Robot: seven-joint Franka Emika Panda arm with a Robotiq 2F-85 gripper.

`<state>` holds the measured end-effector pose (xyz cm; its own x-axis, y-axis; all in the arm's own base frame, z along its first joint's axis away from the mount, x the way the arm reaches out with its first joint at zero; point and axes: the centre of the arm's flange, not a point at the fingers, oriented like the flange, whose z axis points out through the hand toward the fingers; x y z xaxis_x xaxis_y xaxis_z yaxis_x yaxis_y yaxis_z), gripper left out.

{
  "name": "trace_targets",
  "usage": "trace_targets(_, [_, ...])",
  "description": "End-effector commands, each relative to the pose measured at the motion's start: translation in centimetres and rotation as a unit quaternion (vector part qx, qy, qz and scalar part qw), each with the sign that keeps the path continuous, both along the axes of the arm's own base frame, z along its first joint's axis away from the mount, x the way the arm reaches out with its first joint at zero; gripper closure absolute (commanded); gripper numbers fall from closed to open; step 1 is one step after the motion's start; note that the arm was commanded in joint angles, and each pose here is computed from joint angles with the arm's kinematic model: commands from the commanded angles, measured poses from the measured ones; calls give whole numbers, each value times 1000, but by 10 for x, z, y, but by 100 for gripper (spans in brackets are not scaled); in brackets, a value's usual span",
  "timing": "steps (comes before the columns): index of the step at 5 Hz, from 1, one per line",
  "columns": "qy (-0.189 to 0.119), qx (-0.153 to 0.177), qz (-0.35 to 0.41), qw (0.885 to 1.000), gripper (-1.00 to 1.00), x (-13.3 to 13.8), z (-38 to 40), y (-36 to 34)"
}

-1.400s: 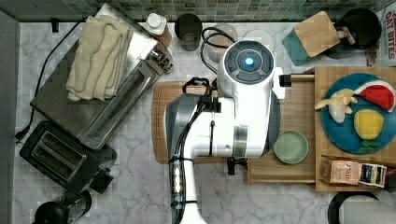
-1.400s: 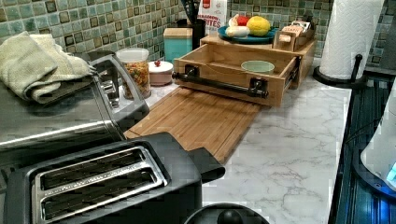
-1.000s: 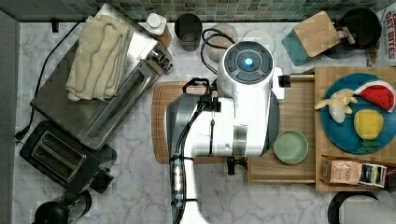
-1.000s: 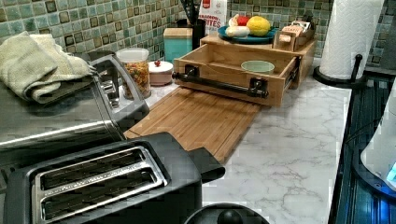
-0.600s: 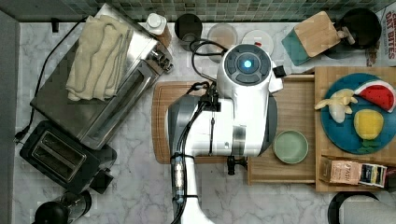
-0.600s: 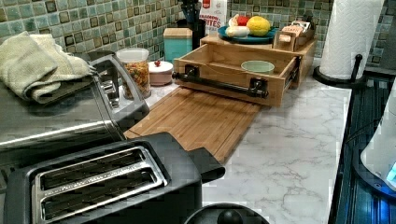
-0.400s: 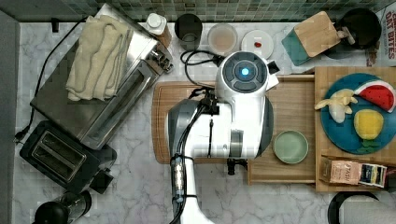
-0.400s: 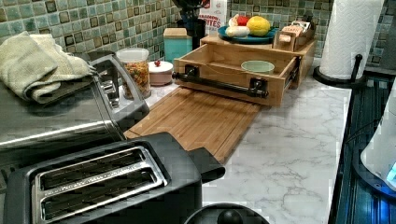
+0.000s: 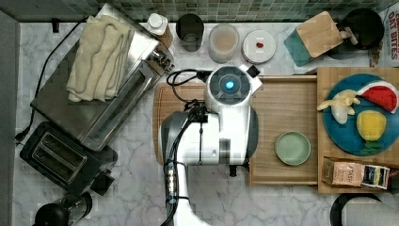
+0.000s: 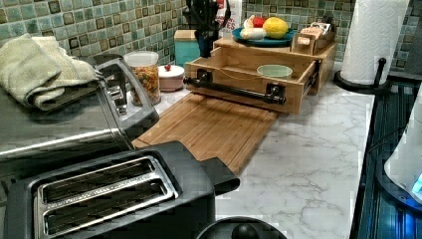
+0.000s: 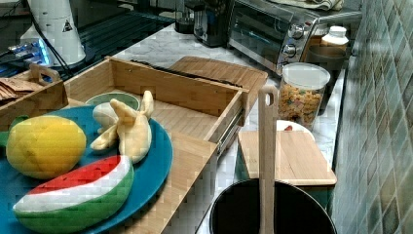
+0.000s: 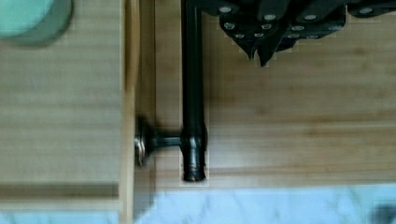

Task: Close the drawer.

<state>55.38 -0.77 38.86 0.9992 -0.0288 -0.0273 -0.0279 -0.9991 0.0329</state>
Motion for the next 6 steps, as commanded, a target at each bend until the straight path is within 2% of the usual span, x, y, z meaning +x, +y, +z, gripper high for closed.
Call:
trace_targets(1, [1, -17, 94, 995, 100, -32, -36, 78])
trace_targets(2, [-7, -37, 97, 995, 100, -39, -56, 74])
trace_targets(3, [-38, -65, 72, 995, 100, -47, -68, 77])
trace_targets(4, [-41, -92, 31, 994, 100, -38, -88, 76])
trace_targets(6, [-26, -103, -7, 994, 100, -26, -112, 69])
